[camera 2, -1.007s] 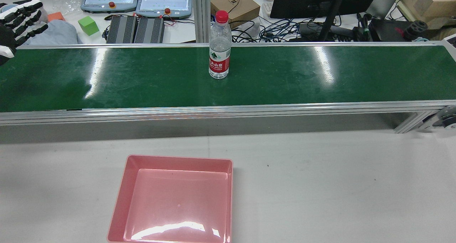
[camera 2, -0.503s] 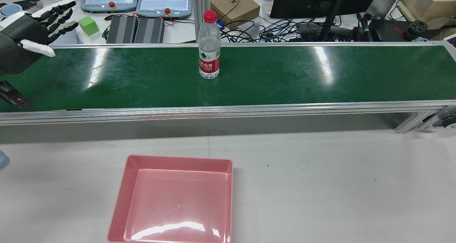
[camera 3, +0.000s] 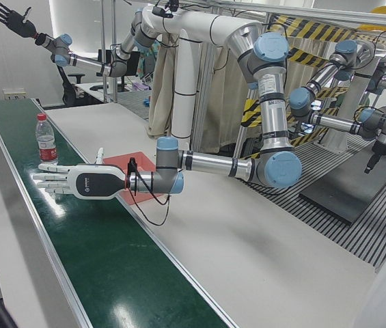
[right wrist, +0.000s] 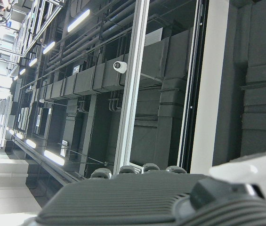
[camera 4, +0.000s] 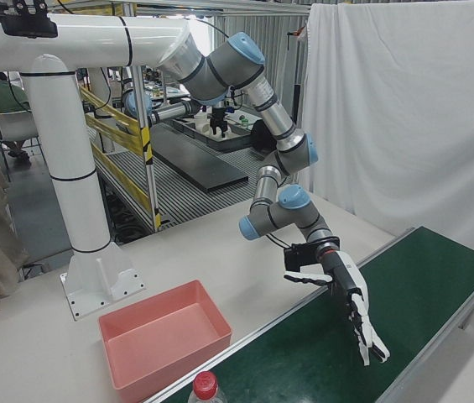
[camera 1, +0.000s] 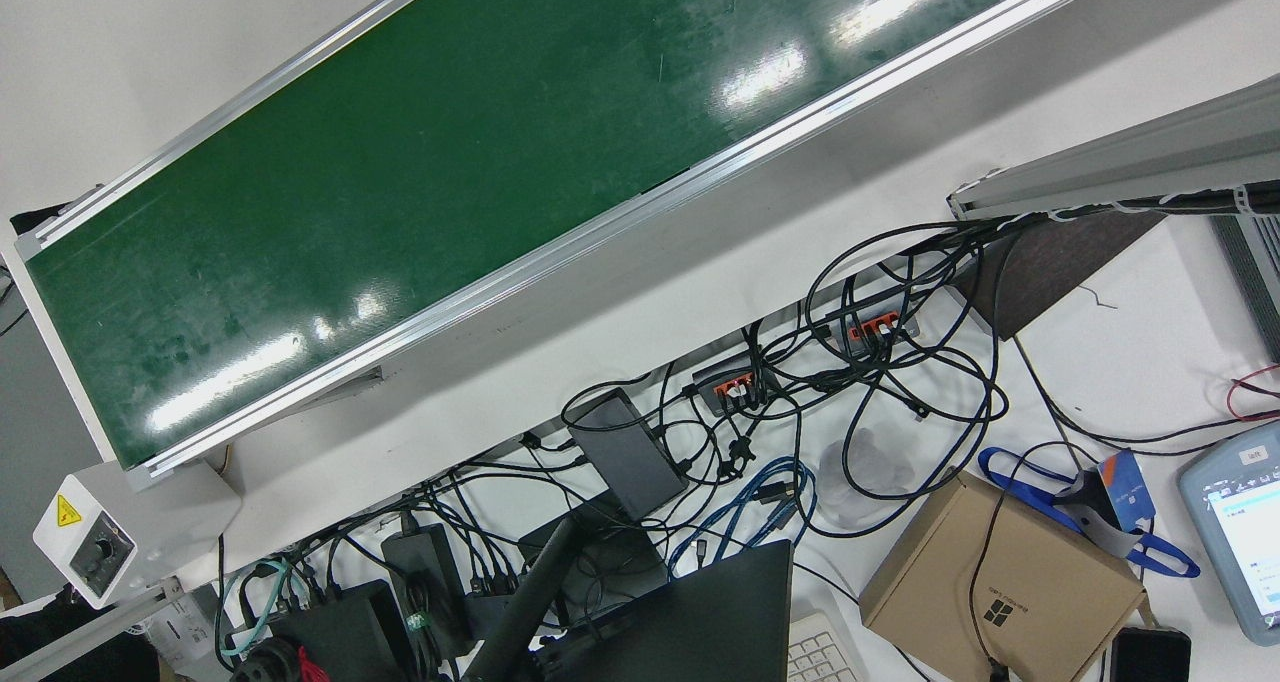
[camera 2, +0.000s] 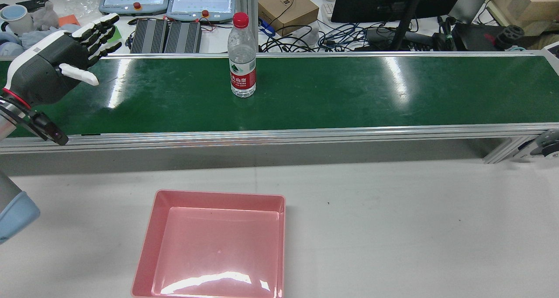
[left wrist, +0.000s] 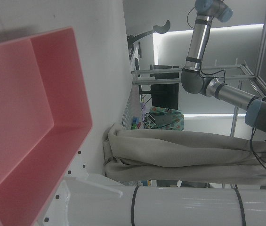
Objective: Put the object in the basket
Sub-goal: 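Raise the left hand and move it over the belt toward the bottle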
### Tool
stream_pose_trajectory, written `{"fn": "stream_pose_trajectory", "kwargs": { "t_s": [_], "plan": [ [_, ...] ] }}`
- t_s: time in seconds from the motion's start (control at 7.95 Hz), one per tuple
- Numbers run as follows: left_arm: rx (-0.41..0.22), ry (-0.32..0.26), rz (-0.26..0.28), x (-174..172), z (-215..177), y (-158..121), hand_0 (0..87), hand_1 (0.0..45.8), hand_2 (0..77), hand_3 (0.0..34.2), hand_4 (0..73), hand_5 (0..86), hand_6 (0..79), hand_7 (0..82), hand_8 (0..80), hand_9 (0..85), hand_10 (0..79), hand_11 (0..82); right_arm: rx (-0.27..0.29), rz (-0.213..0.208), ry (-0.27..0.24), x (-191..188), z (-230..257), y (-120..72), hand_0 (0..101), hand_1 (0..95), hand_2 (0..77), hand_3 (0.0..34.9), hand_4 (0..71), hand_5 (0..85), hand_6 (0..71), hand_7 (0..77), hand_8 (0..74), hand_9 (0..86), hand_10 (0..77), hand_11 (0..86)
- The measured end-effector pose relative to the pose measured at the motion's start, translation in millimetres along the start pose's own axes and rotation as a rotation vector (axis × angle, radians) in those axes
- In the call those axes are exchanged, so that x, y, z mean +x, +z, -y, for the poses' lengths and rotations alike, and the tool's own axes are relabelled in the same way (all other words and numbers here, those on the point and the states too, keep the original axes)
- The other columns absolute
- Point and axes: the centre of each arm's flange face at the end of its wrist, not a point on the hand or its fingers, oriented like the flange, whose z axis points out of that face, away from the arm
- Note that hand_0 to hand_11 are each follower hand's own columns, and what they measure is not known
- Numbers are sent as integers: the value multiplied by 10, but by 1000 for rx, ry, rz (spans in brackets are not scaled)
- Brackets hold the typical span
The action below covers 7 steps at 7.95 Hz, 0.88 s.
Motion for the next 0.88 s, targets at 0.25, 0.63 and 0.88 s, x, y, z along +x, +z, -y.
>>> {"fn": "stream_pose_trajectory", "kwargs": {
  "t_s": [0.25, 0.63, 0.88],
  "plan": [
    [-3, -3, 0, -164, -82, 59, 513, 65, 5, 2, 87, 109, 11, 5, 16, 5, 60, 98, 0, 0, 0, 0, 0, 0, 2, 0, 11, 2, 5, 0, 0, 5, 0, 0, 5, 0],
    [0, 15, -40, -141, -140, 132, 505, 65, 5, 2, 87, 109, 11, 5, 16, 5, 60, 98, 0, 0, 0, 0, 0, 0, 3, 0, 11, 1, 5, 0, 0, 5, 0, 0, 5, 0],
    [-4, 36, -54, -126, -203, 200, 504, 65, 5, 1, 87, 109, 11, 5, 16, 5, 38, 76, 0, 0, 0, 0, 0, 0, 2, 0, 11, 1, 5, 0, 0, 5, 0, 0, 5, 0]
  ]
}}
